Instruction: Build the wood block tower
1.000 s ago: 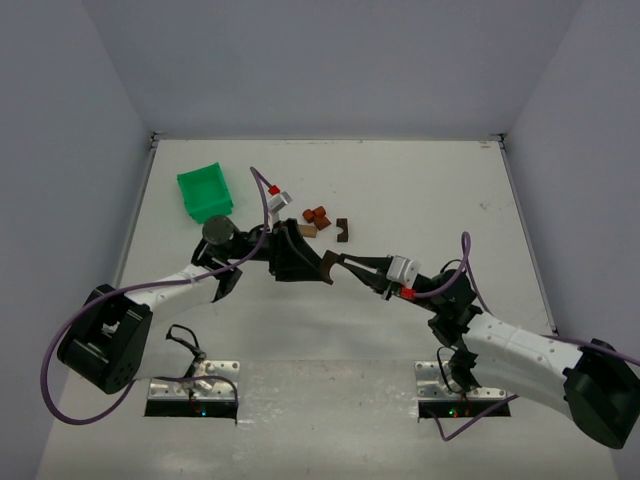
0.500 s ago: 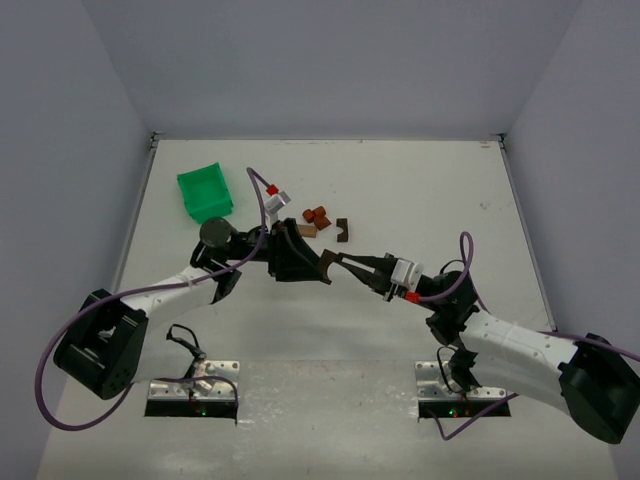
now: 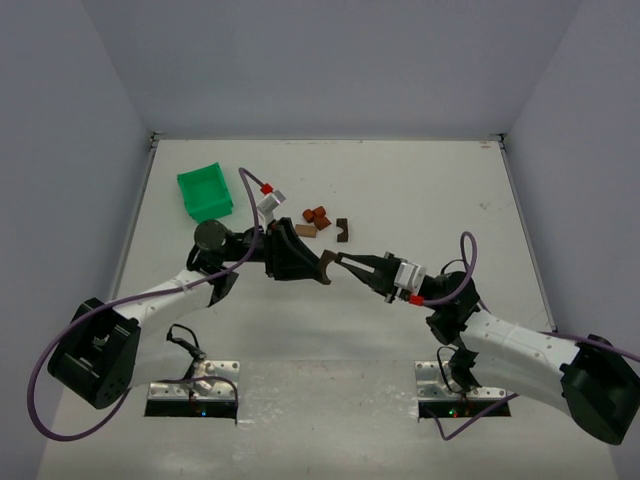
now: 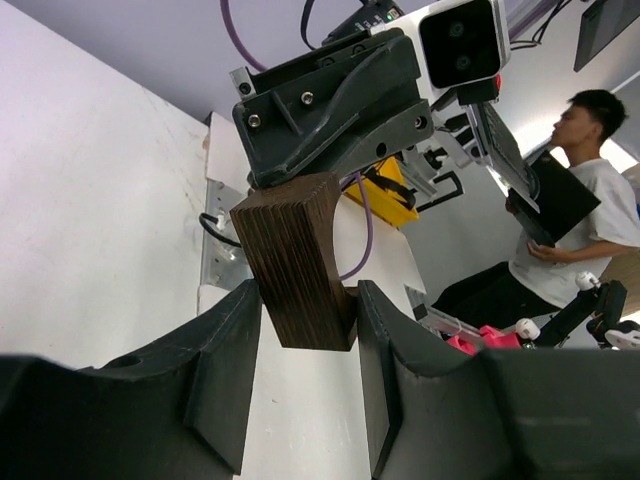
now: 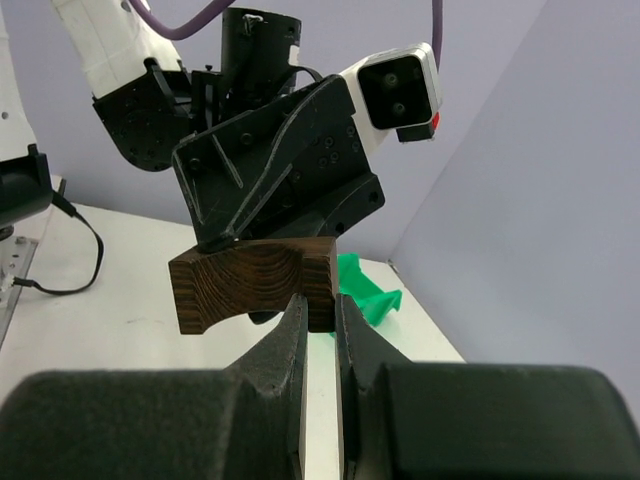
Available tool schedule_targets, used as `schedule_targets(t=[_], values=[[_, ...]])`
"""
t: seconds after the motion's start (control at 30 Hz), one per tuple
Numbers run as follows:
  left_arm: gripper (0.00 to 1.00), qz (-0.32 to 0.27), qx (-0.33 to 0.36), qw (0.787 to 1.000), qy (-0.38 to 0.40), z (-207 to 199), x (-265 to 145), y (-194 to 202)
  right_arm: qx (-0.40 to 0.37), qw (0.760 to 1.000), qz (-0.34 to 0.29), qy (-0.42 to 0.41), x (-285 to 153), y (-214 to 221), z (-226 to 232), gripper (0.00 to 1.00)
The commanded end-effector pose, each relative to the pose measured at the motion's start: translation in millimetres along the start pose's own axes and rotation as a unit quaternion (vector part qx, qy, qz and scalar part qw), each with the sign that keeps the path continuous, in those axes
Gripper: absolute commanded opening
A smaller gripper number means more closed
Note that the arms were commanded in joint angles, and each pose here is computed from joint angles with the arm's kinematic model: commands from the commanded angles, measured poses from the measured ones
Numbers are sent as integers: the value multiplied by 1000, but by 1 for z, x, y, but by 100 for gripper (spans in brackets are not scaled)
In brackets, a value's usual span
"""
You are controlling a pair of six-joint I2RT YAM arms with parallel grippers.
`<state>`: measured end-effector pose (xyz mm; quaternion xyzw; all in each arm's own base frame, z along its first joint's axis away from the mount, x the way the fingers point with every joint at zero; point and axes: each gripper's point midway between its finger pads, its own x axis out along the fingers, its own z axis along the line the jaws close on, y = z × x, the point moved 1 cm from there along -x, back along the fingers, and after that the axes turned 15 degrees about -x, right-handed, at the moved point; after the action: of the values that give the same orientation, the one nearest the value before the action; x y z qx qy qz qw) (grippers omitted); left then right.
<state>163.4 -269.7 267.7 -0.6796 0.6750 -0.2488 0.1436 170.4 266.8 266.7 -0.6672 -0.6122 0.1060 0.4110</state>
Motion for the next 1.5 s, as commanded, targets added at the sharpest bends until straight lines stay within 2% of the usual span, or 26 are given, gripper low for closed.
schedule_targets(t=[0.0,0.07,0.13,0.17,0.2,0.27,0.33,0.43,0.47,0.5,0.53,0.6,0.63,0.7,0.73,0.77,0.83,0.93,1.07,1.23,1.37,1.47], values=[[0,-22,71,997,26,-20,1,-5,21,999,40,10,1,14,-3,30],[0,-35,73,997,18,-17,1,-6,27,998,47,22,-3,14,-6,50],[0,-48,92,995,10,-17,1,-11,31,998,58,26,-6,16,-7,54],[0,-55,100,993,-4,-13,1,-15,32,997,64,27,-8,16,-7,59],[0,-57,86,994,-23,-6,1,-16,33,997,68,27,-9,17,-7,62],[0,-68,92,993,-40,-2,1,-22,37,996,79,30,-12,19,-7,63],[0,-78,98,990,-64,6,0,-28,39,994,92,41,-16,22,-10,68],[0,-117,107,974,-163,36,-8,-47,62,981,153,105,-29,38,-26,82],[0,-135,110,962,-208,49,-13,-56,80,966,193,150,-39,49,-37,87],[0,-156,110,945,-267,65,-22,-65,103,939,248,217,-56,64,-51,96],[0,-172,120,926,-315,78,-29,-73,127,909,290,270,-73,75,-59,99],[0,-164,117,907,-370,97,-37,-69,124,824,365,415,-123,91,-85,99],[0,-153,122,902,-384,103,-38,-67,119,794,388,453,-140,95,-89,99],[0,-112,135,898,-404,116,-33,-53,115,748,443,481,-165,103,-84,99],[0,-94,146,886,-429,127,-37,-48,123,727,475,480,-176,108,-76,99],[0,-81,149,873,-457,138,-43,-41,128,711,491,486,-184,110,-71,99],[0,-47,166,827,-535,160,-57,-27,130,681,524,495,-205,118,-58,99],[0,29,216,797,-563,172,-52,-9,118,662,532,514,-220,121,-54,99],[0,89,228,781,-575,185,-43,-4,125,666,518,522,-222,117,-55,99],[0,194,233,765,-568,213,-42,24,133,670,509,523,-226,118,-50,99],[0,238,255,739,-577,226,-40,29,138,673,509,518,-225,119,-48,99],[0,261,278,733,-564,231,-36,33,133,671,517,515,-226,120,-47,99]])
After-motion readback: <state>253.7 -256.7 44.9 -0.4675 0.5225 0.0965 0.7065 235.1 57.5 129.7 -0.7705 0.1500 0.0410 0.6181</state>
